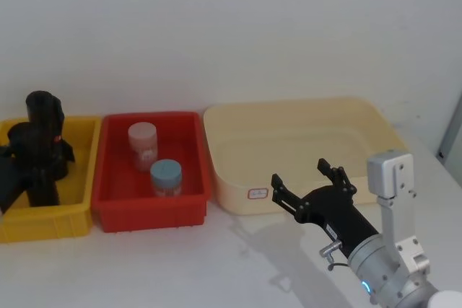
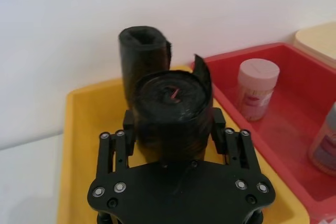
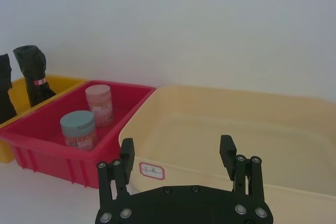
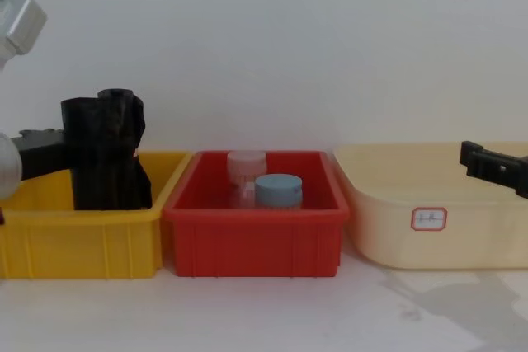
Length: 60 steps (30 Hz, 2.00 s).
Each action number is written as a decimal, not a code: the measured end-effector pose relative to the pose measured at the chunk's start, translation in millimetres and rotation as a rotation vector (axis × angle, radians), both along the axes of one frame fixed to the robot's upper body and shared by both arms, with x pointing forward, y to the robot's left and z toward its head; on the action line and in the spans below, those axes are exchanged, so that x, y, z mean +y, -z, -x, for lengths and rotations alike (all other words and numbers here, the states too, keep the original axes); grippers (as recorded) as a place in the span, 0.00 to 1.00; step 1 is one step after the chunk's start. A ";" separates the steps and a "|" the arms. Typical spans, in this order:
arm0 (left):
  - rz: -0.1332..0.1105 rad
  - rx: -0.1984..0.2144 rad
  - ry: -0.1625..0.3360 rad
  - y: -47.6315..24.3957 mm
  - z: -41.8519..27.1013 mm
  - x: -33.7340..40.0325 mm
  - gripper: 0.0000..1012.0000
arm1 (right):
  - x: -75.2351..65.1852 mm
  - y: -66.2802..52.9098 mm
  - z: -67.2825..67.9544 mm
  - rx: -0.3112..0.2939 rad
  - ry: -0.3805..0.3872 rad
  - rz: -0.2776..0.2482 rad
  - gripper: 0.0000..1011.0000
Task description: Pick up the garbage bag with the one hand and transfer it to the other hand.
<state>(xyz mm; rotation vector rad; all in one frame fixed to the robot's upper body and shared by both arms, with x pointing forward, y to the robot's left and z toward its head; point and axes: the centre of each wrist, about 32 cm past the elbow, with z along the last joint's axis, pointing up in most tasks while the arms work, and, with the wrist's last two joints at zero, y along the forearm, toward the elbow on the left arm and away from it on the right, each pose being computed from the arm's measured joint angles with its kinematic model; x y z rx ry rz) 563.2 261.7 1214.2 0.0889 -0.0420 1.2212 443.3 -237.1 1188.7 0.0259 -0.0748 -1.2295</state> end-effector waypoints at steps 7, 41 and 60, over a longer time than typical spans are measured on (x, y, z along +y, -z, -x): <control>0.002 -0.004 0.028 1.0 -6.1 -2.8 0.63 | 0.0 0.0 0.0 0.000 0.000 0.000 0.99; -0.146 -0.172 0.054 -75.9 38.7 8.7 0.43 | -14.5 -41.5 -23.0 -0.018 -0.280 0.004 0.99; -0.018 -0.116 0.299 -82.9 23.4 -7.4 0.43 | -26.8 -55.9 -55.8 -0.024 -0.564 0.132 0.99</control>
